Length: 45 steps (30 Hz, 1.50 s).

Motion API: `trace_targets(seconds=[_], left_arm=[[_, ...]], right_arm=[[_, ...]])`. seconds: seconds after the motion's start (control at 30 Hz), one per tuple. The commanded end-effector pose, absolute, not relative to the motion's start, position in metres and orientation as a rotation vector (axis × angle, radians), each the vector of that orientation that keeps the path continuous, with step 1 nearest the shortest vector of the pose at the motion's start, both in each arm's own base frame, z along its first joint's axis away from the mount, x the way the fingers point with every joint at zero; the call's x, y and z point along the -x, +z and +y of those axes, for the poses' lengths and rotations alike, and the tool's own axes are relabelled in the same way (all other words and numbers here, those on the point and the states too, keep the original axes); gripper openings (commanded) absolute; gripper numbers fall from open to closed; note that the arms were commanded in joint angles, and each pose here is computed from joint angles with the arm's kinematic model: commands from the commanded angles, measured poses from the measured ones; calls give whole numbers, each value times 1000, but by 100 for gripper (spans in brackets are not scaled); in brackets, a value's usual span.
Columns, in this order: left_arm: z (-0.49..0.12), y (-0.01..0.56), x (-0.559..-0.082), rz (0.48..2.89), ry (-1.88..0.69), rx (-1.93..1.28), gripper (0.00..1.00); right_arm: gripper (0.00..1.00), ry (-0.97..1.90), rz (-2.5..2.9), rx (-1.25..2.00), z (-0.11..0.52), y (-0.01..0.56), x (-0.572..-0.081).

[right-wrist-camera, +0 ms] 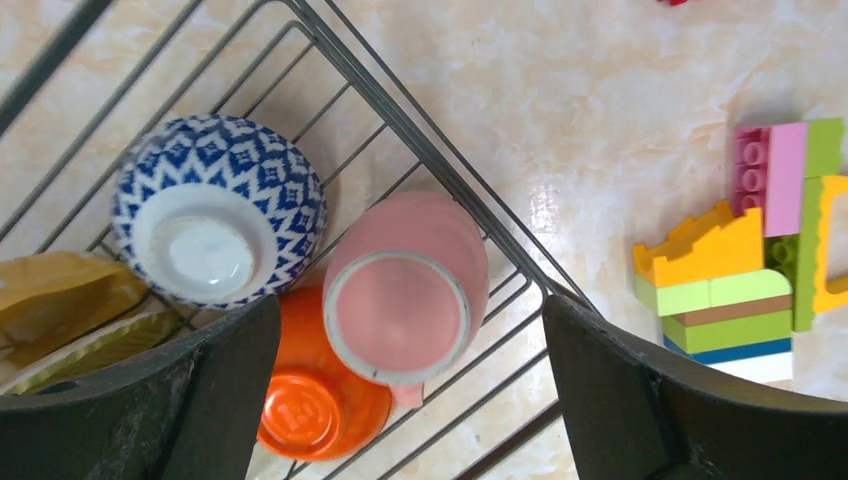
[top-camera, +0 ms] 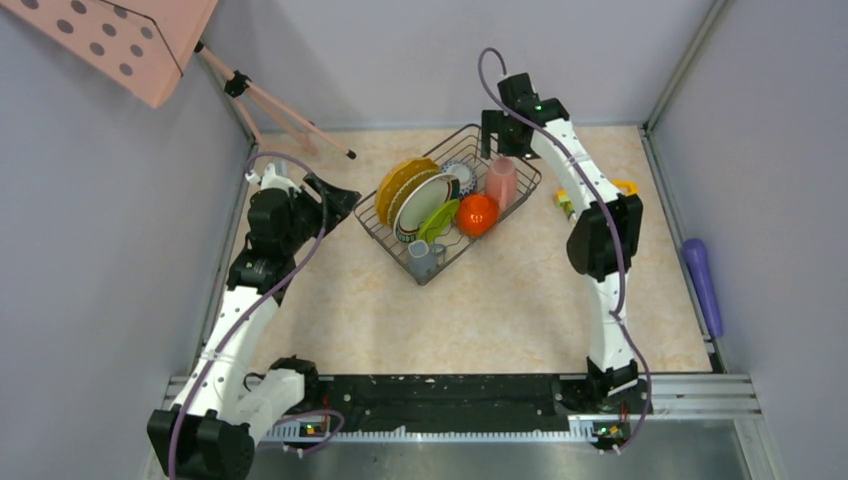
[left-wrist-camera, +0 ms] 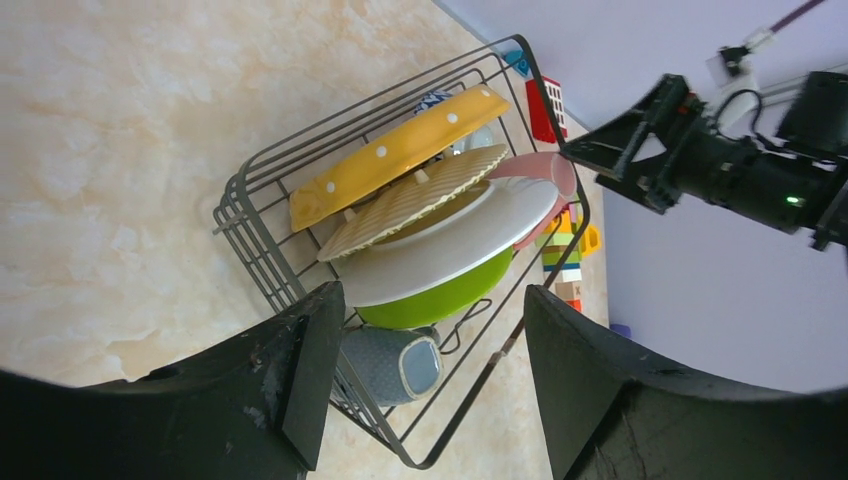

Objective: Load the mixed dishes into the dish rack

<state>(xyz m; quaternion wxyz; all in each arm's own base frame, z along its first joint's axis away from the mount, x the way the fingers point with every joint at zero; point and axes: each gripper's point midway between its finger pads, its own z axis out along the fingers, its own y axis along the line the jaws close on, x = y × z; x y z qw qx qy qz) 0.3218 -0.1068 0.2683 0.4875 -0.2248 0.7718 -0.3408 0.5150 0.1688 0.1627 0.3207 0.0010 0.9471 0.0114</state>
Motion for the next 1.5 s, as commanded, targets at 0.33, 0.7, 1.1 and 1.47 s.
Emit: trace_targets(seconds=[0.33,0.7,1.1,1.47], left_arm=[[-72,235,-310,1859,-622,626,68],[-44,200,-302,1837,-370,461,98],[21,175,-327,1566,117,347,99],[37,130,-371,1637,225,269,93]], right_arm=[[99,197,2087,-31,137,288,-431],[94,135,1752,-103,78,212,-346],[98,-21,1663,-244,-3,159,-338],[96,-106,1543,-166,-20,119,-347]])
